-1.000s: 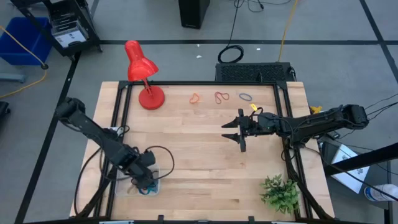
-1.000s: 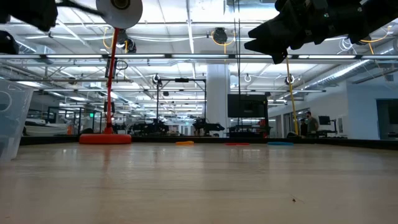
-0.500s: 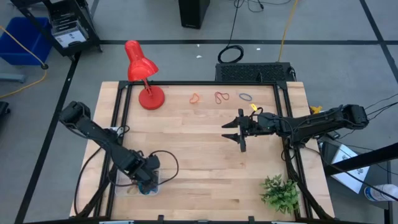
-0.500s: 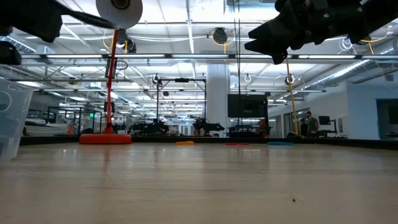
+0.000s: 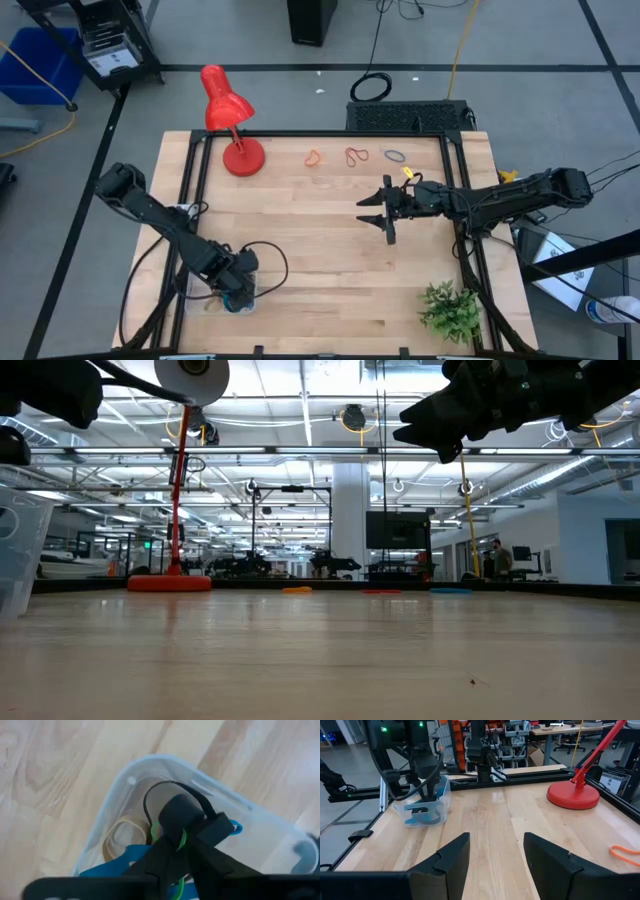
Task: Pick and place rubber bands into bin
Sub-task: Put the black rubber band into the transparent bin, then put the blue rubber band into the transparent bin
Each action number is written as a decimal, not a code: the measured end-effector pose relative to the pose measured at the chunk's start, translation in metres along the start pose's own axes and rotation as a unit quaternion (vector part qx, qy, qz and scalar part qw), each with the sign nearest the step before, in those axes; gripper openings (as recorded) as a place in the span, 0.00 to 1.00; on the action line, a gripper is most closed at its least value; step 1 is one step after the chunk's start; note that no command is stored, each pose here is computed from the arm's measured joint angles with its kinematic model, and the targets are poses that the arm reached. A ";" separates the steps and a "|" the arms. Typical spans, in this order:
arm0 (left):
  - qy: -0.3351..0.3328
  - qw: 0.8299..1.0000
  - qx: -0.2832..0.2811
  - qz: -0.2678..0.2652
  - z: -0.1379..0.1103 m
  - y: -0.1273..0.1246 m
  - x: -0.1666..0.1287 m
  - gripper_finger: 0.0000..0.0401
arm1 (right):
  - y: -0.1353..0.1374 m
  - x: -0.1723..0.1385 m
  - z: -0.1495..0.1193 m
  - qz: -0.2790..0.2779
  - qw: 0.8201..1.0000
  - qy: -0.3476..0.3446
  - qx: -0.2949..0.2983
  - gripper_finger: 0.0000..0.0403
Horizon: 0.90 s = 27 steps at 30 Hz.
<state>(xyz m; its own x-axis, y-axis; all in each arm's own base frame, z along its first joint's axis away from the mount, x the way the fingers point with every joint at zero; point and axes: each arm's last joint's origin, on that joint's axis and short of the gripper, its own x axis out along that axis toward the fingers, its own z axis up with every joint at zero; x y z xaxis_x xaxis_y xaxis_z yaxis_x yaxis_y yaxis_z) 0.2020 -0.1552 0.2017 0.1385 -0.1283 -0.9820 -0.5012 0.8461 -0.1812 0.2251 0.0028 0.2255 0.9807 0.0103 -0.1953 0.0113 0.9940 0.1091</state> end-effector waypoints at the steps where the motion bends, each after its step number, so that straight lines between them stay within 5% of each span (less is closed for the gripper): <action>1: 0.000 1.000 -0.009 0.000 0.001 0.000 0.000 0.22 | 0.000 0.000 0.000 0.000 1.000 0.000 0.000 0.45; 13: 0.005 0.999 0.015 -0.029 0.002 0.005 -0.014 0.54 | 0.000 0.000 0.000 0.000 1.000 0.000 0.000 0.45; 19: -0.136 0.989 0.025 -0.059 0.002 0.020 -0.054 0.57 | 0.000 0.000 0.000 0.003 1.000 0.000 0.000 0.45; 27: -0.328 0.936 0.119 -0.039 -0.002 0.050 -0.104 0.57 | 0.000 0.000 0.000 0.003 1.000 0.000 0.000 0.45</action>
<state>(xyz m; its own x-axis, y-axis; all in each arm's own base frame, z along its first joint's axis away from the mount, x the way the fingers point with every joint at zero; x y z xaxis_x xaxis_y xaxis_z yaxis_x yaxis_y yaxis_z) 0.1602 -0.1005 0.2950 0.7009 0.0848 -0.7082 -0.2745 0.9485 -0.1581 0.2252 0.0032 0.2256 0.9807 0.0156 -0.1949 0.0061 0.9939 0.1100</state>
